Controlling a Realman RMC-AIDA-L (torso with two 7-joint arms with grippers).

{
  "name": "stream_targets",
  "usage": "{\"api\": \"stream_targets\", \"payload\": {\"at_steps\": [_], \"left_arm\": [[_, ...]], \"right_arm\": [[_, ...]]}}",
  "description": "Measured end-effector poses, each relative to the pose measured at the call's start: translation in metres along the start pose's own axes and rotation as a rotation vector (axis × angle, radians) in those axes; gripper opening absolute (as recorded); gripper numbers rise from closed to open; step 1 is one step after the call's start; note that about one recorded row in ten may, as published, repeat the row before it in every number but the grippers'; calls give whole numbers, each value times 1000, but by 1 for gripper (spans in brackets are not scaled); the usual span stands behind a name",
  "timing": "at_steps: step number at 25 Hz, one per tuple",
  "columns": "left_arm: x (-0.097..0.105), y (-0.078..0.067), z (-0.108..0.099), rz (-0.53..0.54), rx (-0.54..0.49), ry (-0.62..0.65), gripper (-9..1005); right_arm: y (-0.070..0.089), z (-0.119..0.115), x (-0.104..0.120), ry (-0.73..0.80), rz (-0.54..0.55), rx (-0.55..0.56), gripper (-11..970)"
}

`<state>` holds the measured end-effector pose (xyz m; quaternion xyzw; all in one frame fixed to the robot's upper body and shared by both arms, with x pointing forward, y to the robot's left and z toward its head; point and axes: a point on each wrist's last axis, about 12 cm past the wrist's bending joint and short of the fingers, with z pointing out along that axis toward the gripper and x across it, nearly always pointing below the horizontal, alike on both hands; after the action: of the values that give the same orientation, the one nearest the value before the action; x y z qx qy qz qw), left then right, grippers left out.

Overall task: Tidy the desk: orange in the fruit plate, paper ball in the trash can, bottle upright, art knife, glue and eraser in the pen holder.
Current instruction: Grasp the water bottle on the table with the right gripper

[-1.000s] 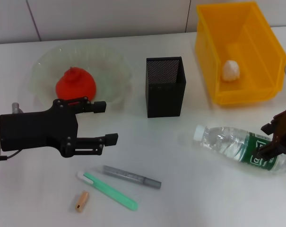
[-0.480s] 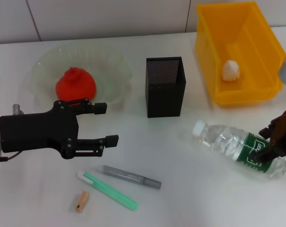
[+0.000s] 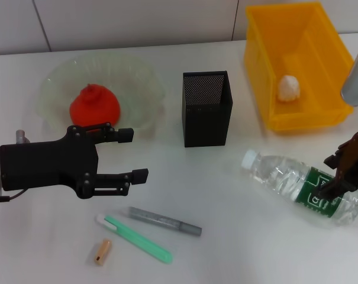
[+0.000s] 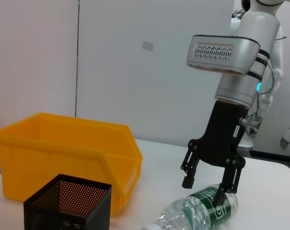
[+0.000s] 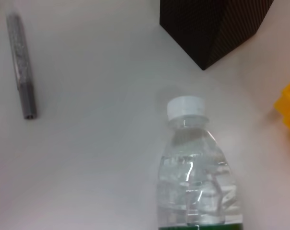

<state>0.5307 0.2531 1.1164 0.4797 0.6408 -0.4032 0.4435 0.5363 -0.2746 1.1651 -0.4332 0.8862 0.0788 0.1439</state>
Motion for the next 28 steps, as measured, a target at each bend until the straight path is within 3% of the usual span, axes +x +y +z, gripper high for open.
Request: {"api": "stream_targets", "payload": {"at_steps": [28], "left_arm": [[1, 0, -1, 11, -5, 1, 750]], "right_arm": [[0, 29, -7, 50, 5, -53, 724]]}}
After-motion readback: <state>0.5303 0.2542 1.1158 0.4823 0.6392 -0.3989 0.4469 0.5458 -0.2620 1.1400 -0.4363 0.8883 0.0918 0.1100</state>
